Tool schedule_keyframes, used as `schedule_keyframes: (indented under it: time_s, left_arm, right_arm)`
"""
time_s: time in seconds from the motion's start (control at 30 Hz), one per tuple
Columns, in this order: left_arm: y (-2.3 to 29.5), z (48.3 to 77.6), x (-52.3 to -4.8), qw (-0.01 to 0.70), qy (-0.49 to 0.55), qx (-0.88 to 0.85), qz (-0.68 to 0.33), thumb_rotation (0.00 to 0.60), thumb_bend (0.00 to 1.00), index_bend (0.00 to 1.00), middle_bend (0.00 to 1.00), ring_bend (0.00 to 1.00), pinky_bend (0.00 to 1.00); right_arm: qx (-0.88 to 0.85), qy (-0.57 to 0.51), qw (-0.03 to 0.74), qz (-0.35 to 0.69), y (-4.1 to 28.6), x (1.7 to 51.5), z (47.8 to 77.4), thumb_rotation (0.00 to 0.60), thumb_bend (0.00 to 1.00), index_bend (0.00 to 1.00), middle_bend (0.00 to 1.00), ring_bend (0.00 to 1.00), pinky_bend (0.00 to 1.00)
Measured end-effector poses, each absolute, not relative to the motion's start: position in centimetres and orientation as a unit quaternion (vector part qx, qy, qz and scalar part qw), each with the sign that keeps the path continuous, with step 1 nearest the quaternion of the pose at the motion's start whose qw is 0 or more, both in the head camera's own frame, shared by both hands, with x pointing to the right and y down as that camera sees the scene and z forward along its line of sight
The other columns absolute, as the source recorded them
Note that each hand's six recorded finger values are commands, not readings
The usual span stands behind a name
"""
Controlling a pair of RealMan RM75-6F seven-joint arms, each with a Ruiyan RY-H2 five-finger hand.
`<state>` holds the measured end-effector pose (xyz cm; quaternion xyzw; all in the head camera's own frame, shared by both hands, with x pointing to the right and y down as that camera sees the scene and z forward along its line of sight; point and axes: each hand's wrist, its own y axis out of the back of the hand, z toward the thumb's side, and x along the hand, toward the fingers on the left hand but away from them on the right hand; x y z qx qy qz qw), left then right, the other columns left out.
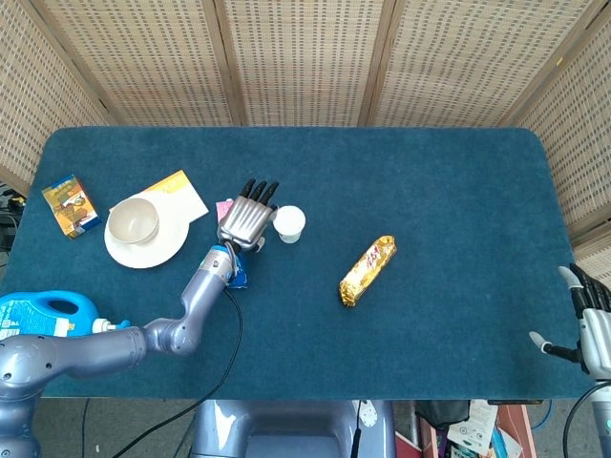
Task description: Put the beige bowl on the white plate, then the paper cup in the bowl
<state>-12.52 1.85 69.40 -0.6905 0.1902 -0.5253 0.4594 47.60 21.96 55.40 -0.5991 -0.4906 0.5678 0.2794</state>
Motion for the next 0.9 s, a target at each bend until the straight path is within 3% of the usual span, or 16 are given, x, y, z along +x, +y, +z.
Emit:
schedule_keyframes:
  time_s: [0.43,0.9]
  left_arm:
    - [1.8,71.2,-9.6,0.463,0.174,-0.69,-0.529,0.6,0.27,0.45,0.0,0.0,0.0]
    - [2.0,73.3,-9.0,0.467,0.168,-0.683,-0.536,0.6,0.37,0.55,0.0,0.0,0.0]
  right_arm:
    - [-0.596,-0.498,0.267,0.571,21.9,48.5,55.7,0.6,0.14,0.0,0.0,0.0,0.0]
    - [-0.593,-0.5,0.263,0.573,21.8,49.0,55.8,0.6,0.14,0.0,0.0,0.0,0.0]
